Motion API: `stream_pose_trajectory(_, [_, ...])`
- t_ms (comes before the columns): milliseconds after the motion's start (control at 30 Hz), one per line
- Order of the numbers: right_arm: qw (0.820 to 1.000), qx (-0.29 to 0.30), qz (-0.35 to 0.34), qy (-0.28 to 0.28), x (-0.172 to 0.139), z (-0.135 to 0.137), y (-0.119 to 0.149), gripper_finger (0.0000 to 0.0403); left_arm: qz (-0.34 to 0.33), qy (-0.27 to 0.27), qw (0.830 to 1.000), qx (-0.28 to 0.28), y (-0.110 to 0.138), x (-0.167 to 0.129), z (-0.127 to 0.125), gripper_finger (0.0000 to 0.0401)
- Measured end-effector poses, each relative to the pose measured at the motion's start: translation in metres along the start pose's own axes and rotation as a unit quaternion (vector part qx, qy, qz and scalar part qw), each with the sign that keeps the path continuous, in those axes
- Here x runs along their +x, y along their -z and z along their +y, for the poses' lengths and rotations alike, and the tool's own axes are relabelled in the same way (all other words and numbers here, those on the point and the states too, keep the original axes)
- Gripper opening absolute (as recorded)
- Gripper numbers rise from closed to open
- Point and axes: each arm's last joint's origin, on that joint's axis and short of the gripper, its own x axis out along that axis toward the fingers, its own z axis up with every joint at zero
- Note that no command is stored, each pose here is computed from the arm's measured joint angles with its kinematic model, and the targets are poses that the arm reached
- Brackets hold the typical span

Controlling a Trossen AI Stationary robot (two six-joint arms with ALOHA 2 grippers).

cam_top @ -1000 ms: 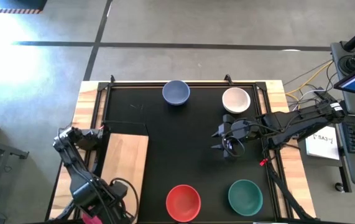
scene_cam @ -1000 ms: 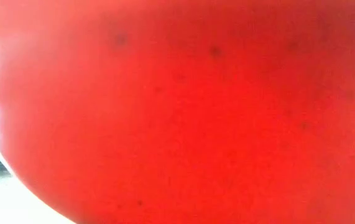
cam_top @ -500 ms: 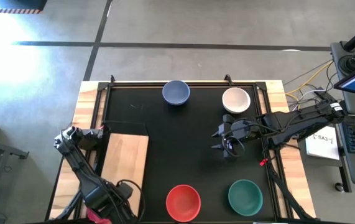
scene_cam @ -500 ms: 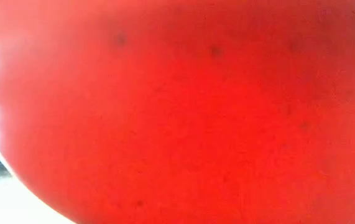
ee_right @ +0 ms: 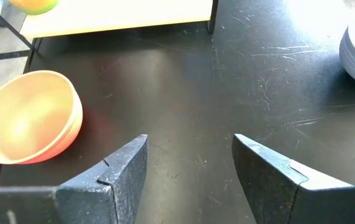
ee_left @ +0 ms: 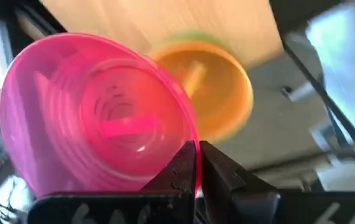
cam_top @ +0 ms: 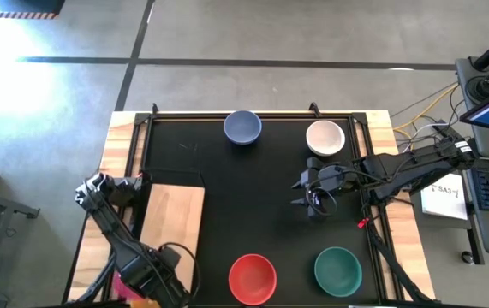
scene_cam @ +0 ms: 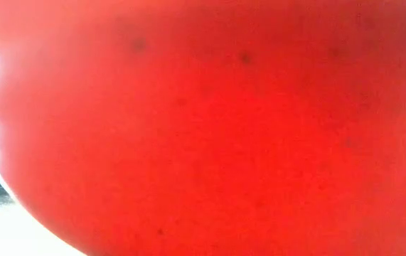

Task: Place and stack bowls onto a shelf
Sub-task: Put the pink bowl on the shelf

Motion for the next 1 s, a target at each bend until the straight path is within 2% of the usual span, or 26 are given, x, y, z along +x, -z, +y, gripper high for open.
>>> stream_pose_trajectory(167, [1.0, 0.0, 0.001, 0.0, 0.0, 0.0, 0.0, 0.0221, -0.055, 0.022, 0.998, 0.018, -0.007, -0.003, 0.001, 0.0])
stream_pose_trajectory(500, [1.0, 0.0, 0.002, 0.0, 0.0, 0.0, 0.0, 0.0221, -0.082, -0.003, 0.996, 0.026, -0.015, 0.006, 0.003, 0.0])
stream_pose_trajectory(567, [1.0, 0.0, 0.002, 0.0, 0.0, 0.0, 0.0, 0.0221, -0.11, -0.005, 0.993, 0.037, -0.019, 0.008, 0.002, 0.0])
stream_pose_trajectory(733, [1.0, 0.0, 0.001, 0.0, 0.0, 0.0, 0.0, 0.0221, -0.185, -0.035, 0.98, 0.057, -0.047, 0.017, 0.001, 0.0])
stream_pose_trajectory(1000, [1.0, 0.003, 0.004, 0.001, 0.0, 0.0, 0.001, 0.0221, -0.181, -0.114, 0.975, 0.066, -0.084, 0.043, 0.009, 0.0])
